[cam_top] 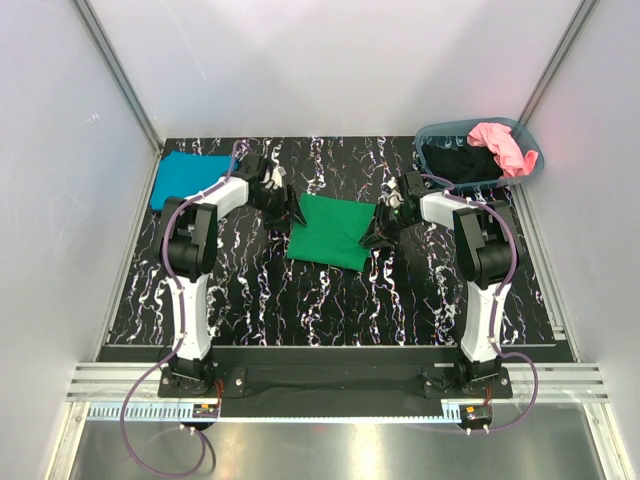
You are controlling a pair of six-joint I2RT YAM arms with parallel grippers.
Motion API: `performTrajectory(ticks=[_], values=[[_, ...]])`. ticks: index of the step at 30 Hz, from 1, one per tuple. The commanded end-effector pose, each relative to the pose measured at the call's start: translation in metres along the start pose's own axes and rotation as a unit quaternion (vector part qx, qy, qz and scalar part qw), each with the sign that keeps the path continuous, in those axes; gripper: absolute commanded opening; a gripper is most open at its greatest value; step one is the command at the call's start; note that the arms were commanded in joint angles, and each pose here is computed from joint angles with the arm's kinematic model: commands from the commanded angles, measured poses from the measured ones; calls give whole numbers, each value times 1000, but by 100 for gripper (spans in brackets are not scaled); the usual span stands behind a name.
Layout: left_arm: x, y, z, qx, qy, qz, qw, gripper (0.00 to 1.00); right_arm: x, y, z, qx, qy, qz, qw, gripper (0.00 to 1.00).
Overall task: Fold and stack the t-shirts
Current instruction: Neatly place the folded tshirt to the corner
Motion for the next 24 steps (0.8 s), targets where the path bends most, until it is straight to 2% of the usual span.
performTrajectory(ticks=[1, 10, 13, 15, 16, 17, 18, 22, 24], values=[[-27, 22, 31, 22, 58, -43, 997, 68, -7, -14, -4, 3, 1, 33, 999, 30], [-42, 16, 32, 29, 61, -8, 998, 64, -3, -12, -2, 4, -6, 31, 999, 31], [-43, 16, 31, 36, 57, -11, 998, 58, 0, -9, -1, 7, -7, 30, 1000, 30], [-42, 15, 29, 37, 57, -13, 998, 43, 3, -7, -1, 12, -8, 28, 1000, 30], [-41, 13, 23, 40, 60, -16, 997, 8, 8, 0, -2, 10, -11, 18, 1000, 31], [-40, 13, 25, 45, 64, -22, 997, 8, 8, 1, -2, 10, -11, 18, 1000, 31], [-38, 12, 21, 45, 62, -26, 997, 0, 9, 3, -2, 9, -12, 14, 1000, 31], [-11, -15, -7, 30, 21, -33, 999, 0, 31, 29, -5, 15, -42, -12, 999, 30], [3, -22, -15, 30, 3, -61, 998, 0, 41, 41, -6, 18, -54, -26, 998, 30]])
Point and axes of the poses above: each gripper's point midway between its finger pads, its own x axis back along the fingers, its own y axis along the line the jaws close on, z = x × y, the point moved 8 cm from there along x, back along the fingers, and after that the axes turned 10 degrees about -x, right-handed, at the moved point
